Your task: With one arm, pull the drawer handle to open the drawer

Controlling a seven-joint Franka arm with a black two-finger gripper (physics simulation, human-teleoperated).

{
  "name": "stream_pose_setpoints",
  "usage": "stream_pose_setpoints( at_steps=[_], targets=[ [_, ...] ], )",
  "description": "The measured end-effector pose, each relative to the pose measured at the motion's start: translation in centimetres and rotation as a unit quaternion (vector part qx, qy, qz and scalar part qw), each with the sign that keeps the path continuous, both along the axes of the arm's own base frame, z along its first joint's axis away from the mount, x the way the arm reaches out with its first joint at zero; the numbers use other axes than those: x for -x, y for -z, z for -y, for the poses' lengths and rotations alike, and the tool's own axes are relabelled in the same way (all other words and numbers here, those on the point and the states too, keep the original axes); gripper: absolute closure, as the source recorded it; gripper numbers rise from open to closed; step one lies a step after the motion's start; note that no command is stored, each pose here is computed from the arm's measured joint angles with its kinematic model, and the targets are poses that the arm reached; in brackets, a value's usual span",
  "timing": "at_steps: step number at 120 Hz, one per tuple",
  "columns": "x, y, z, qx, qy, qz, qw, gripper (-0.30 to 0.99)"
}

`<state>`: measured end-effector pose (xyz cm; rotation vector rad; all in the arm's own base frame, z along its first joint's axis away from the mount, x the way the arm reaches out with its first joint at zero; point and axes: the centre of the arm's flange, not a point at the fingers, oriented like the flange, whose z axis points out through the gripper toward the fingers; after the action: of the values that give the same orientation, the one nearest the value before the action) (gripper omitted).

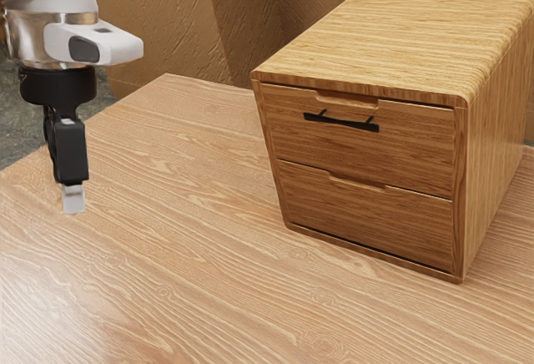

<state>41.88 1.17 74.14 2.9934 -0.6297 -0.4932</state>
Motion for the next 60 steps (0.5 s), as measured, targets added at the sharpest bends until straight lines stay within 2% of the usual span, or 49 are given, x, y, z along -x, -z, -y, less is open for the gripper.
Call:
stream_pose_setpoints(
  at_steps=[7,19,27,34,46,55,60],
  targets=[
    [-2.3,0.1,-1.6,0.01,0.016,0.035,0.999,0.0],
    [-3.9,-0.2,-2.5,0.012,0.046,0.075,0.996,0.0],
    [-3.9,-0.9,-1.7,0.014,0.079,0.095,0.992,0.0],
    [-4.1,-1.1,0.5,0.021,0.141,0.112,0.983,0.0],
    [-4.2,1.2,5.3,0.034,0.276,0.149,0.949,0.0],
    [-5.2,2.0,8.7,0.029,0.368,0.204,0.907,0.0],
    [-6.1,2.2,10.8,0.017,0.413,0.225,0.882,0.0]
  ],
)
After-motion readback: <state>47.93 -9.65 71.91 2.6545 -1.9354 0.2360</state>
